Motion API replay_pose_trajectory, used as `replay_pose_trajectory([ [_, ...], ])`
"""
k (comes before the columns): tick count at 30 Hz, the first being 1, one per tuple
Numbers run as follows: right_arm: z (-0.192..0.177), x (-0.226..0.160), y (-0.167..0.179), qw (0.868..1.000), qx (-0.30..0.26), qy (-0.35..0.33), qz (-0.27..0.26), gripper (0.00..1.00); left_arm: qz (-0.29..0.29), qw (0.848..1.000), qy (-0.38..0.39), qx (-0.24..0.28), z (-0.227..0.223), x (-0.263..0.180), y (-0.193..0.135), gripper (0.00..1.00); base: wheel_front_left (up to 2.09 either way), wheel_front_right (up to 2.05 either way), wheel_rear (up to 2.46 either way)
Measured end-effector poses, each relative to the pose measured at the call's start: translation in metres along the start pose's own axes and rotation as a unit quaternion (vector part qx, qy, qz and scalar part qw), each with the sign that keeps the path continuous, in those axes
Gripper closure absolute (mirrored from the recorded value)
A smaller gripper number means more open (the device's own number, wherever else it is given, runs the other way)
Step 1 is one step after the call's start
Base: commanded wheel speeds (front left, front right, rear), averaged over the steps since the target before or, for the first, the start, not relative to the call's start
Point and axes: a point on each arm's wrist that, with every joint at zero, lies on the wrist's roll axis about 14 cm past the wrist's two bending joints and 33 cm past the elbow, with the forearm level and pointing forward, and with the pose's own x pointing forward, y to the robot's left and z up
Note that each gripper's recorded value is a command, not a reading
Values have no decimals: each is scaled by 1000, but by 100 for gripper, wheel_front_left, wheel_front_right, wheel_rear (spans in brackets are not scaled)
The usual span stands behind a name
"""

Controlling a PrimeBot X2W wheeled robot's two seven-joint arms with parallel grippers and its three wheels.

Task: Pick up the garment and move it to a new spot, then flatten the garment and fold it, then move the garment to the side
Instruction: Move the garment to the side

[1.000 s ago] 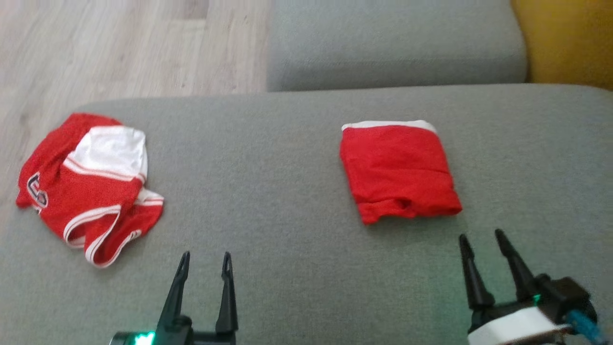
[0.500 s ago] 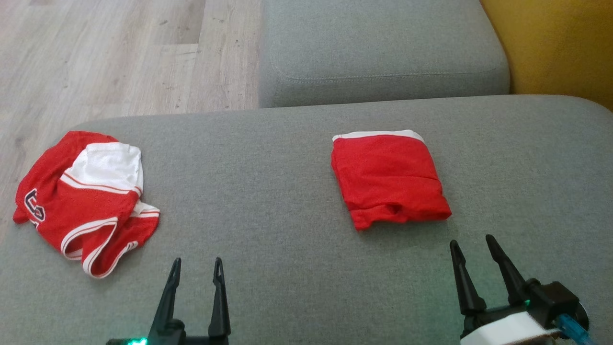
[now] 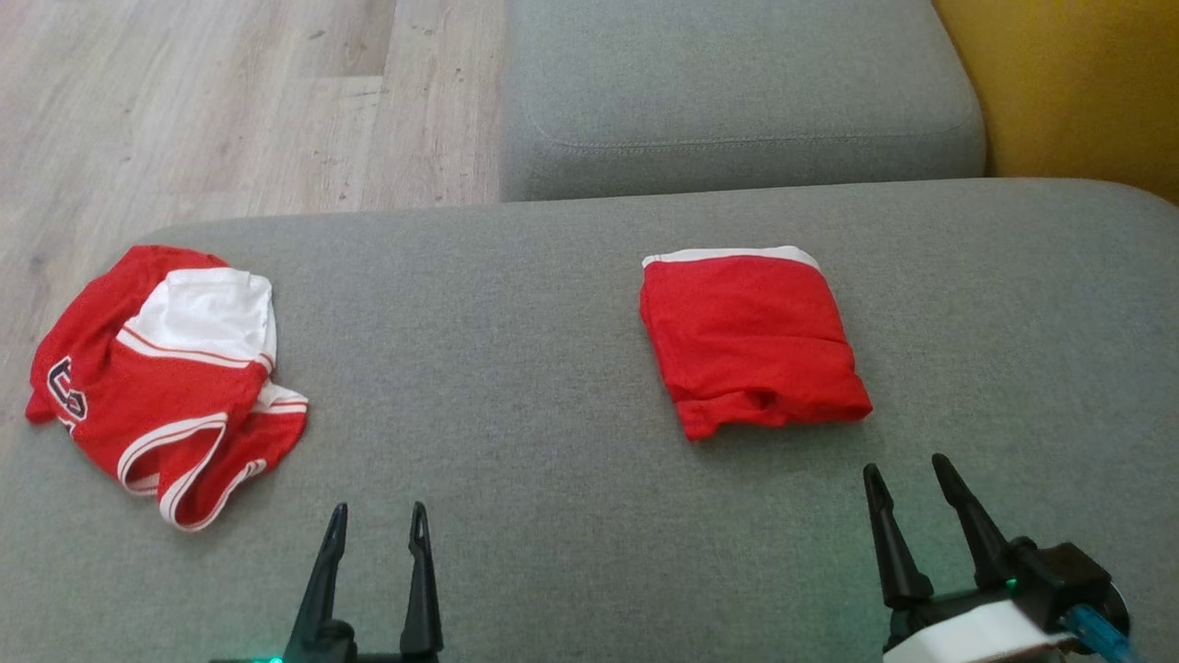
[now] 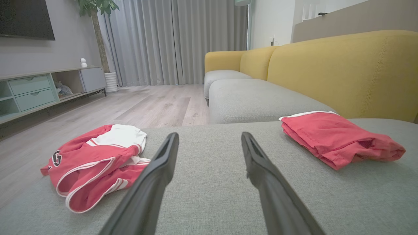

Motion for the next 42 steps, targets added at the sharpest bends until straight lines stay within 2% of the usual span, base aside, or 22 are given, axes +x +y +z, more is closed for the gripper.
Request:
replay_pose_trajectory([
  [12, -5, 2, -3, 1000, -3, 10, -3, 0, 3, 1000, 6, 0, -3, 1, 1, 0, 0, 0, 0],
  [18, -19, 10, -7, 999, -5, 34, -3, 0, 3, 1000, 17, -3, -9, 4, 0, 0, 0, 0, 0],
  [23, -12, 48, -21, 999, -22, 28, -1, 0, 2, 1000, 22, -5, -10, 19, -4, 0, 0, 0, 0],
  [27, -11, 86, -49, 999, -34, 34, -20, 0, -6, 1000, 19, -6, -10, 40, -10, 0, 0, 0, 0],
  [33, -49, 121, -80, 990, -2, 131, -53, 0, -15, 999, 30, -8, -18, 58, -18, 0, 0, 0, 0],
  [38, -81, 139, -70, 979, 39, 197, -38, 0, -11, 999, 40, -7, -27, 66, -16, 0, 0, 0, 0],
  [39, -88, 139, -63, 975, 49, 215, -31, 14, -9, 999, 42, -7, -28, 67, -15, 0, 0, 0, 0],
  [42, -101, 137, -50, 967, 74, 243, -14, 100, -6, 999, 46, -6, -31, 67, -14, 0, 0, 0, 0],
])
